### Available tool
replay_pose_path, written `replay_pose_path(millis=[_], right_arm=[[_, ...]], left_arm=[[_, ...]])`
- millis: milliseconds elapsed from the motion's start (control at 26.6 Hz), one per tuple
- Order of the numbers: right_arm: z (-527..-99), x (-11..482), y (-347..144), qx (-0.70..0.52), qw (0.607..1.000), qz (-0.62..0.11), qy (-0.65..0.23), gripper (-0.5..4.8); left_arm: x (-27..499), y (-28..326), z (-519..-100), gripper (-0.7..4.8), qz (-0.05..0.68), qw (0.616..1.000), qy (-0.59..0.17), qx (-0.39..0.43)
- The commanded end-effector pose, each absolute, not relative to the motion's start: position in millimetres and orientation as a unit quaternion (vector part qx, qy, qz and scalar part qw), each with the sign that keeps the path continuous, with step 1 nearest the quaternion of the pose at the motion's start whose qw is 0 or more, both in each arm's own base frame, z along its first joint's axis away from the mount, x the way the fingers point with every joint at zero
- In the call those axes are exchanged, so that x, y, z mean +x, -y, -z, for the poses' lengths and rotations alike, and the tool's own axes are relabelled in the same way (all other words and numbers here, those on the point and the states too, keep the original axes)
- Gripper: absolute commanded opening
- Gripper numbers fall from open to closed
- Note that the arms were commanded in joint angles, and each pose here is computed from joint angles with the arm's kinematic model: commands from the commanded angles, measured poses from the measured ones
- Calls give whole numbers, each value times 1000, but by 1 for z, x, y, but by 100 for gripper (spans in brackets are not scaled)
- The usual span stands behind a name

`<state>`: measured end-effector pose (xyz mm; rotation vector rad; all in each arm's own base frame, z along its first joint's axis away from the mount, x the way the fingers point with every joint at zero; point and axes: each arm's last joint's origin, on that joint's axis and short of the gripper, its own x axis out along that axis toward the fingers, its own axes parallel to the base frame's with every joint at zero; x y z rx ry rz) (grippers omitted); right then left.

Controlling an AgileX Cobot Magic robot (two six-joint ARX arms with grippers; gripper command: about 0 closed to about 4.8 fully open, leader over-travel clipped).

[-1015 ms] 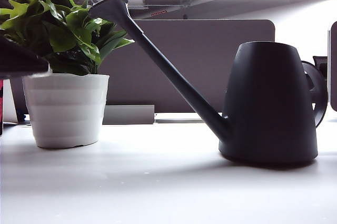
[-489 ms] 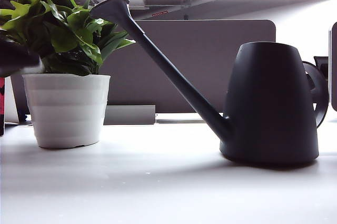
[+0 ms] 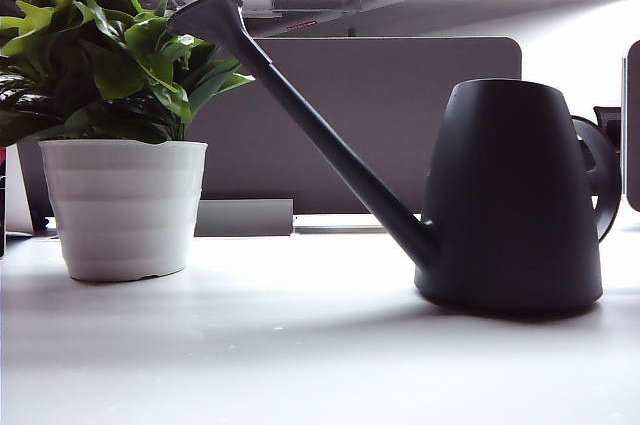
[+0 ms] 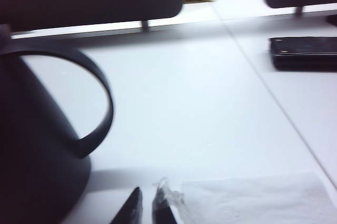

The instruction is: Pick up the watering can from the table, water the potted plant, and put the can back.

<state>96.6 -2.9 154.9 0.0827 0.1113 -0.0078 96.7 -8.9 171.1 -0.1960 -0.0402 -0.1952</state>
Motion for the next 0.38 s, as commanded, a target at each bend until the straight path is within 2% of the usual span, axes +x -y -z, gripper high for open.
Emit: replay_pose_path(millis=[38,376], right_arm=[[-155,97,4,41,998,9,-49,36],[-155,97,4,41,998,9,-49,36]], left_arm=[[97,9,-172,-5,97,990,25,-95],[97,9,-172,-5,98,990,25,-95]])
